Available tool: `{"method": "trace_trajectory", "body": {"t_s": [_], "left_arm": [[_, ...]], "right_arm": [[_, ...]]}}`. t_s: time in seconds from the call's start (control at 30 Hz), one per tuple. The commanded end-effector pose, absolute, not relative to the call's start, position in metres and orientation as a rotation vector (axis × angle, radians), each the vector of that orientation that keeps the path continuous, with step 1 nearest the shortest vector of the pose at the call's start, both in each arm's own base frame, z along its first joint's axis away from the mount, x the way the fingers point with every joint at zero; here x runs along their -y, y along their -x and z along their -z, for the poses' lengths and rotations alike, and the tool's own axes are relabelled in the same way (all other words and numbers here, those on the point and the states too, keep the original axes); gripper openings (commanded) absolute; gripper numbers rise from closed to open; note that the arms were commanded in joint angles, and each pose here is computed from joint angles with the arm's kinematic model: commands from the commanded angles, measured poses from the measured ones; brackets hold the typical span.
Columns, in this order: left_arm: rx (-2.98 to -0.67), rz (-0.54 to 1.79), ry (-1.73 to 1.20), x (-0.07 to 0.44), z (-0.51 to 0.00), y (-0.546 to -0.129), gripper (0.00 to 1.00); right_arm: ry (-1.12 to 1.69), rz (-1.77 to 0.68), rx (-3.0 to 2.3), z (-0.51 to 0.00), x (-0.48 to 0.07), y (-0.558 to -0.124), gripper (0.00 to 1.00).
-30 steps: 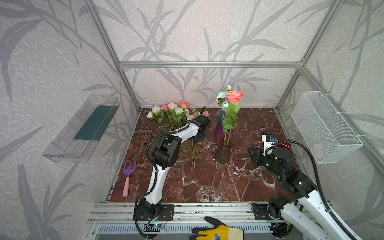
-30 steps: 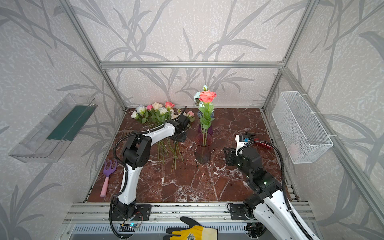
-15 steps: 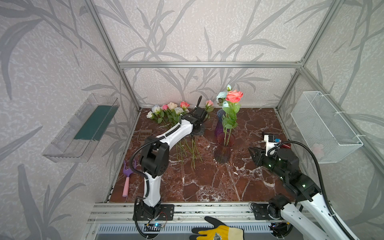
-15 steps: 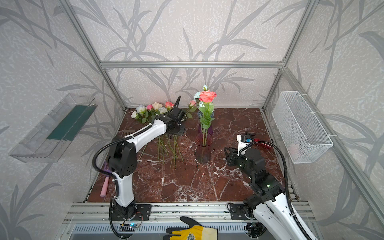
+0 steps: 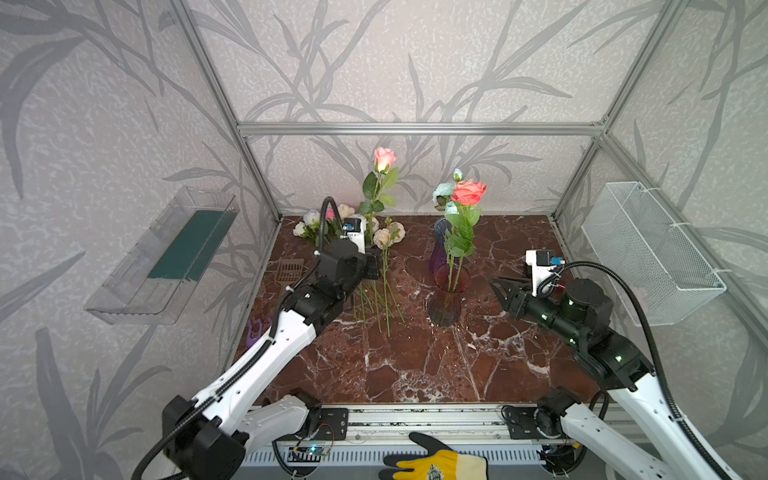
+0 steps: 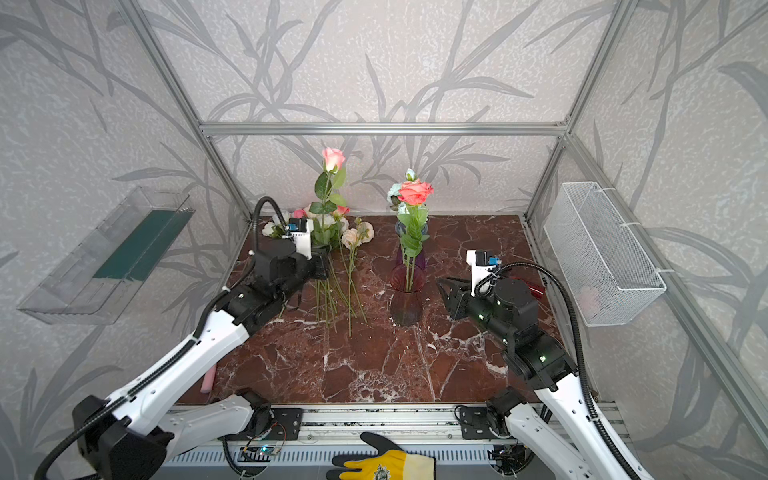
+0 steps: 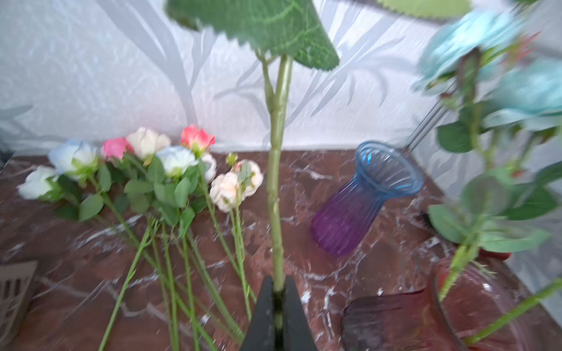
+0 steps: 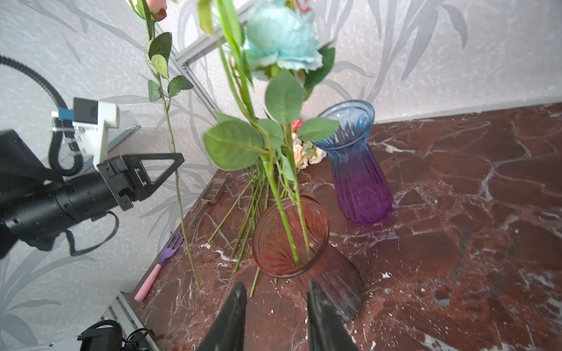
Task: Arrange the flowers into the vase
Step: 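Grasp a light pink rose stem with left gripper and lift it upright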
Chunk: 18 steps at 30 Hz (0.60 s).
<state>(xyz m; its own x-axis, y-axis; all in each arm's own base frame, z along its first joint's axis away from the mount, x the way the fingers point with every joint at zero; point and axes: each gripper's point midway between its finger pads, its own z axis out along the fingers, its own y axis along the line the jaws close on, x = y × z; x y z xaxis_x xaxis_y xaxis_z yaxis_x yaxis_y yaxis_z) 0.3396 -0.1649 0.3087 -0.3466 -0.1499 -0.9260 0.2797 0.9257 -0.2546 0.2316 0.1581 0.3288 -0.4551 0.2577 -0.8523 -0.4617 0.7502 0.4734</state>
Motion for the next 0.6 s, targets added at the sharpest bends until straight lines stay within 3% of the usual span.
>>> {"method": "trace_trajectory", "body": {"t_s": [0.0, 0.3, 0.57], "left_arm": [[-1.553, 0.66, -0.129, 0.18, -0.377, -0.323, 0.0], [-1.273, 0.91, -0.279, 0.213, -0.473, -0.288, 0.0], [-1.134, 0.913, -0.347, 0.248, -0.518, -0.283, 0.0]], "right_arm": [[0.164, -0.807, -1.8, -0.348, -0.157, -0.235, 0.35], [0.05, -0.8, -1.808, -0.314, -0.154, -0.253, 0.35], [0.027, -0.763, -1.832, -0.299, -0.147, -0.252, 0.35]]}}
